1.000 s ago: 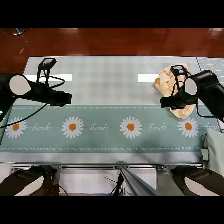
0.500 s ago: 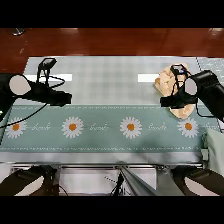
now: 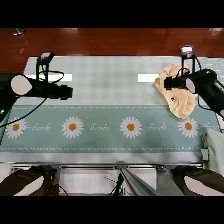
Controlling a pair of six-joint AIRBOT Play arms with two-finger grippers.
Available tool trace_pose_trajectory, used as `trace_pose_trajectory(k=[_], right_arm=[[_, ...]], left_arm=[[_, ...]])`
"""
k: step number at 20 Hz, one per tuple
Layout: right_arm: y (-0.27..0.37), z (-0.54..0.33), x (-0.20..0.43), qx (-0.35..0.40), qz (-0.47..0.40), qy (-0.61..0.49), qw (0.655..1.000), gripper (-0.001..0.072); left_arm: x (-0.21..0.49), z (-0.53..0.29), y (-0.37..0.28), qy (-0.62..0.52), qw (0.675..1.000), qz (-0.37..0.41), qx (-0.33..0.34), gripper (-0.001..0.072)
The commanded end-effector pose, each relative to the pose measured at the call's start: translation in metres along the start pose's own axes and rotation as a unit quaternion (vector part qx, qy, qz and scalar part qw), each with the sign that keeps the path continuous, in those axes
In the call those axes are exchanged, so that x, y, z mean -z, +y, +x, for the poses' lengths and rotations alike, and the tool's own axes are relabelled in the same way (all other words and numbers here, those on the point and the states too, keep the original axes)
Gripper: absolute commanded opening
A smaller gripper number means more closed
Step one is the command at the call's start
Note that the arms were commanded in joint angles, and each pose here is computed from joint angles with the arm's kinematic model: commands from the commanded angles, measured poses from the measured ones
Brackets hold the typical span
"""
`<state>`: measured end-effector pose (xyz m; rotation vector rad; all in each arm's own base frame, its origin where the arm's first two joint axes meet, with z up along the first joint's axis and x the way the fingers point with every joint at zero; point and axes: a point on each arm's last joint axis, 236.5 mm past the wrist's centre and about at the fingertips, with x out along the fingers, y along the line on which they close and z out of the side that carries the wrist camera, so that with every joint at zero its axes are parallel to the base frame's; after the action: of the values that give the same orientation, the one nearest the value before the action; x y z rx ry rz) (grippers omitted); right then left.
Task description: Fold the shirts.
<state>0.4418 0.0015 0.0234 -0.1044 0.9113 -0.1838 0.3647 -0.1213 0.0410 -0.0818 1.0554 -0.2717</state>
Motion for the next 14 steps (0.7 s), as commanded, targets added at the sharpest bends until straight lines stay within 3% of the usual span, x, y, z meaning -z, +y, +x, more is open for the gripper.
trace_pose_trajectory(k=[1, 5, 9, 10, 12, 14], right_arm=[[-0.061, 0.052, -0.027, 0.036, 0.105, -0.036, 0.993, 0.0628], [-0.105, 0.107, 0.01, 0.05, 0.155, 0.062, 0.985, 0.0628], [-0.096, 0.127, 0.072, 0.035, 0.145, 0.185, 0.971, 0.0589], [-0.088, 0.125, 0.08, 0.019, 0.136, 0.204, 0.969, 0.0476], [-0.062, 0.116, 0.077, -0.045, 0.118, 0.222, 0.967, 0.002], [-0.041, 0.09, 0.038, -0.109, 0.084, 0.201, 0.97, 0.0021]], left_arm=[[-0.054, 0.003, 0.002, -0.112, 0.994, -0.001, 0.0, 0.0704], [-0.061, 0.015, 0.005, -0.121, 0.993, -0.003, -0.002, 0.0703], [-0.051, 0.027, 0.007, -0.097, 0.995, -0.005, -0.005, 0.0702], [-0.046, 0.027, 0.007, -0.086, 0.996, -0.005, -0.005, 0.0702], [-0.031, 0.019, 0.012, -0.046, 0.998, 0.024, -0.018, 0.0701], [-0.019, -0.004, 0.031, -0.001, 0.998, 0.037, -0.052, 0.0701]])
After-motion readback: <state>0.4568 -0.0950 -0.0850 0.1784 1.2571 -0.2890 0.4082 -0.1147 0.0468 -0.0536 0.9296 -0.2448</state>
